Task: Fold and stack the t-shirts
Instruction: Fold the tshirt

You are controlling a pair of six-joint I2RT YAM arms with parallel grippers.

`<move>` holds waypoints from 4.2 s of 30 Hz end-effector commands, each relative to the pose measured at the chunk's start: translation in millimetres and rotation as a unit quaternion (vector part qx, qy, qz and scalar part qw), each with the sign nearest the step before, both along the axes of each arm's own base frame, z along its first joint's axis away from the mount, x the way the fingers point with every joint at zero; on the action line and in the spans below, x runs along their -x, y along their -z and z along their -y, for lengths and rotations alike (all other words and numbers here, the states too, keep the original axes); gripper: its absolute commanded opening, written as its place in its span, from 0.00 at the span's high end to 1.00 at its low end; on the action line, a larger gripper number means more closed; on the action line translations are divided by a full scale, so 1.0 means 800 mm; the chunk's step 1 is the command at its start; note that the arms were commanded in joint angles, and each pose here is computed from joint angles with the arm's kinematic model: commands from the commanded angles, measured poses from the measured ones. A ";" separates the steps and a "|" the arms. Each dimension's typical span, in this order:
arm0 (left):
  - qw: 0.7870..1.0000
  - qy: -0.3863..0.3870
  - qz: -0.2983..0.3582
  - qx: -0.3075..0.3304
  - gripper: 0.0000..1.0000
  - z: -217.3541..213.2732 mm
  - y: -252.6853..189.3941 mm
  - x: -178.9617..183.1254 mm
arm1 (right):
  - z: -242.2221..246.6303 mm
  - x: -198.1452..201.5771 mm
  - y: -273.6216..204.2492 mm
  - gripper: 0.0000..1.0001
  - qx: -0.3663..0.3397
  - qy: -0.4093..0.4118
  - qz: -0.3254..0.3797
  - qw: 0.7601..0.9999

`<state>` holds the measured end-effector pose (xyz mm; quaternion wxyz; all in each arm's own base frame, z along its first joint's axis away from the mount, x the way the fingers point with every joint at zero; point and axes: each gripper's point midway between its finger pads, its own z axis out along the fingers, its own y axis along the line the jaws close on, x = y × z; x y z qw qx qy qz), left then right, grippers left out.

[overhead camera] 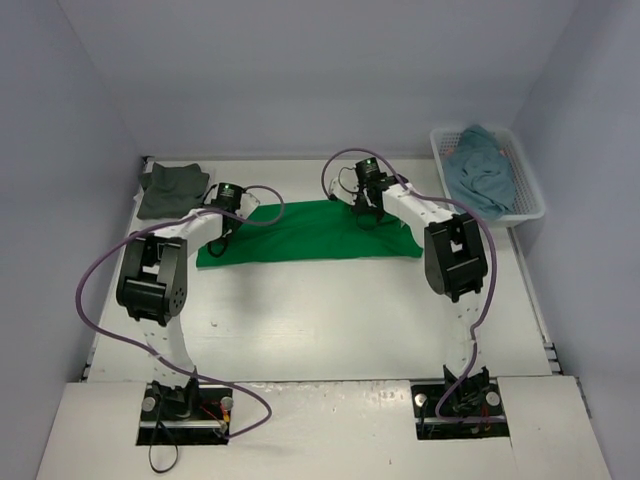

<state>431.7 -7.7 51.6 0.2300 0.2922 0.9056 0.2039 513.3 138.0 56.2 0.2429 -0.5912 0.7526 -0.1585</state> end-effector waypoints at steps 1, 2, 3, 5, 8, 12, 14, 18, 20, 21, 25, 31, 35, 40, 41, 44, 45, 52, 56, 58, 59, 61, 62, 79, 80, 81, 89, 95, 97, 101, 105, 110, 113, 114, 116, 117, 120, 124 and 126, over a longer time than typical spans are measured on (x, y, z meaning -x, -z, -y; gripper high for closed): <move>0.998 -0.026 0.055 -0.002 1.00 -0.009 -0.034 -0.028 | -0.003 -0.019 -0.024 1.00 -0.001 0.011 0.037 0.999; 0.998 -0.027 0.057 -0.002 1.00 -0.009 -0.035 -0.029 | -0.003 -0.021 -0.024 1.00 -0.001 0.013 0.039 0.999; 0.998 -0.028 0.058 -0.001 1.00 -0.009 -0.036 -0.031 | -0.005 -0.024 -0.025 1.00 -0.004 0.016 0.042 0.999; 0.997 -0.031 0.065 0.002 1.00 -0.007 -0.040 -0.035 | -0.009 -0.030 -0.026 1.00 -0.006 0.019 0.051 0.998; 0.997 -0.032 0.069 0.006 1.00 -0.006 -0.040 -0.040 | -0.013 -0.042 -0.028 0.95 -0.010 0.036 0.072 0.997; 0.998 -0.035 0.061 0.001 0.97 -0.007 -0.030 -0.042 | -0.010 -0.053 -0.020 0.78 -0.001 0.061 0.091 0.994; 0.998 -0.036 0.056 0.000 0.93 -0.007 -0.023 -0.042 | -0.002 -0.058 -0.013 0.55 0.009 0.081 0.105 0.991; 0.998 -0.038 0.050 0.001 0.82 -0.007 -0.013 -0.041 | 0.003 -0.064 -0.008 0.50 0.011 0.104 0.125 0.987; 0.998 -0.039 0.051 0.002 0.76 -0.006 -0.012 -0.040 | 0.005 -0.063 -0.007 0.48 0.014 0.113 0.128 0.985; 0.998 -0.039 0.051 0.003 0.76 -0.005 -0.011 -0.040 | 0.008 -0.064 -0.009 0.48 0.016 0.120 0.136 0.983; 0.998 -0.038 0.049 0.002 0.76 -0.005 -0.009 -0.041 | 0.014 -0.066 -0.032 0.48 0.012 0.144 0.165 0.976; 0.999 -0.036 0.037 0.000 0.76 -0.005 0.003 -0.038 | 0.020 -0.061 -0.109 0.48 -0.008 0.183 0.235 0.955; 0.999 -0.036 0.038 0.005 0.76 -0.004 0.001 -0.034 | 0.019 -0.041 -0.160 0.48 -0.032 0.194 0.262 0.945; 0.999 -0.035 0.038 0.005 0.76 -0.005 0.000 -0.029 | 0.026 -0.013 -0.194 0.47 -0.050 0.205 0.271 0.939; 0.999 -0.037 0.036 0.006 0.76 -0.005 0.000 -0.027 | 0.028 -0.006 -0.190 0.47 -0.044 0.205 0.258 0.943; 0.999 -0.036 0.035 0.010 0.76 -0.003 -0.002 -0.025 | 0.032 0.008 -0.193 0.47 -0.053 0.208 0.253 0.943; 0.999 -0.036 0.037 0.012 0.76 -0.002 -0.004 -0.024 | 0.033 0.011 -0.195 0.47 -0.055 0.209 0.253 0.943; 0.999 -0.031 0.032 0.012 0.76 0.000 -0.004 -0.016 | 0.013 0.042 -0.133 0.56 -0.093 0.200 0.151 0.964; 0.999 -0.029 0.025 0.015 0.76 0.001 0.004 -0.012 | -0.005 0.058 -0.081 0.60 -0.097 0.180 0.089 0.975; 0.999 -0.029 0.019 0.013 0.76 0.001 0.011 -0.011 | -0.013 0.062 -0.065 0.63 -0.094 0.171 0.072 0.978; 0.999 -0.029 0.018 0.012 0.76 0.000 0.014 -0.011 | -0.017 0.063 -0.053 0.69 -0.094 0.170 0.061 0.979; 1.000 -0.027 0.011 0.009 0.77 -0.001 0.021 -0.009 | -0.031 0.071 -0.038 0.76 -0.106 0.157 0.030 0.981; 1.000 -0.027 0.010 0.008 0.77 -0.001 0.023 -0.009 | -0.034 0.075 -0.025 0.84 -0.106 0.156 0.014 0.982; 0.999 -0.022 0.005 -0.041 0.76 -0.014 0.060 -0.028 | -0.045 0.121 0.036 0.99 -0.098 0.140 -0.077 0.982; 0.999 -0.026 0.012 -0.043 0.76 -0.014 0.059 -0.032 | -0.046 0.123 0.039 0.99 -0.097 0.139 -0.080 0.982; 0.998 -0.030 0.018 -0.044 0.77 -0.016 0.057 -0.034 | -0.044 0.125 0.042 0.99 -0.094 0.138 -0.083 0.982; 0.997 -0.039 0.049 -0.036 0.76 -0.008 0.020 -0.055 | -0.041 0.135 0.066 0.99 -0.080 0.133 -0.101 0.983; 0.996 -0.041 0.071 -0.028 0.76 -0.003 0.000 -0.066 | -0.039 0.137 0.073 1.00 -0.074 0.131 -0.104 0.983; 0.996 -0.042 0.077 -0.027 0.75 -0.002 -0.005 -0.070 | -0.039 0.136 0.074 1.00 -0.073 0.130 -0.103 0.984; 0.995 -0.043 0.091 -0.024 0.72 -0.001 -0.017 -0.082 | -0.034 0.139 0.081 1.00 -0.063 0.128 -0.104 0.984; 0.993 -0.044 0.110 -0.012 0.66 0.005 -0.035 -0.096 | -0.031 0.139 0.087 1.00 -0.057 0.131 -0.102 0.985; 0.991 -0.045 0.126 -0.016 0.63 0.004 -0.040 -0.111 | -0.033 0.140 0.083 1.00 -0.062 0.129 -0.099 0.985; 0.989 -0.050 0.134 -0.027 0.63 0.001 -0.040 -0.118 | -0.033 0.142 0.083 1.00 -0.066 0.130 -0.100 0.984; 0.989 -0.051 0.132 -0.031 0.63 -0.001 -0.036 -0.118 | -0.032 0.144 0.084 1.00 -0.065 0.130 -0.101 0.984; 0.990 -0.053 0.130 -0.034 0.63 -0.002 -0.036 -0.117 | -0.031 0.144 0.084 1.00 -0.064 0.130 -0.101 0.984; 0.990 -0.054 0.131 -0.029 0.62 -0.001 -0.039 -0.115 | -0.030 0.145 0.085 1.00 -0.062 0.129 -0.101 0.985; 0.991 -0.047 0.124 -0.014 0.63 0.004 -0.043 -0.103 | -0.028 0.144 0.086 1.00 -0.059 0.129 -0.099 0.985; 0.993 -0.041 0.114 0.004 0.63 0.009 -0.044 -0.087 | -0.028 0.145 0.095 1.00 -0.057 0.129 -0.102 0.985; 0.994 -0.036 0.101 0.002 0.67 0.008 -0.033 -0.079 | -0.029 0.144 0.099 1.00 -0.057 0.129 -0.104 0.985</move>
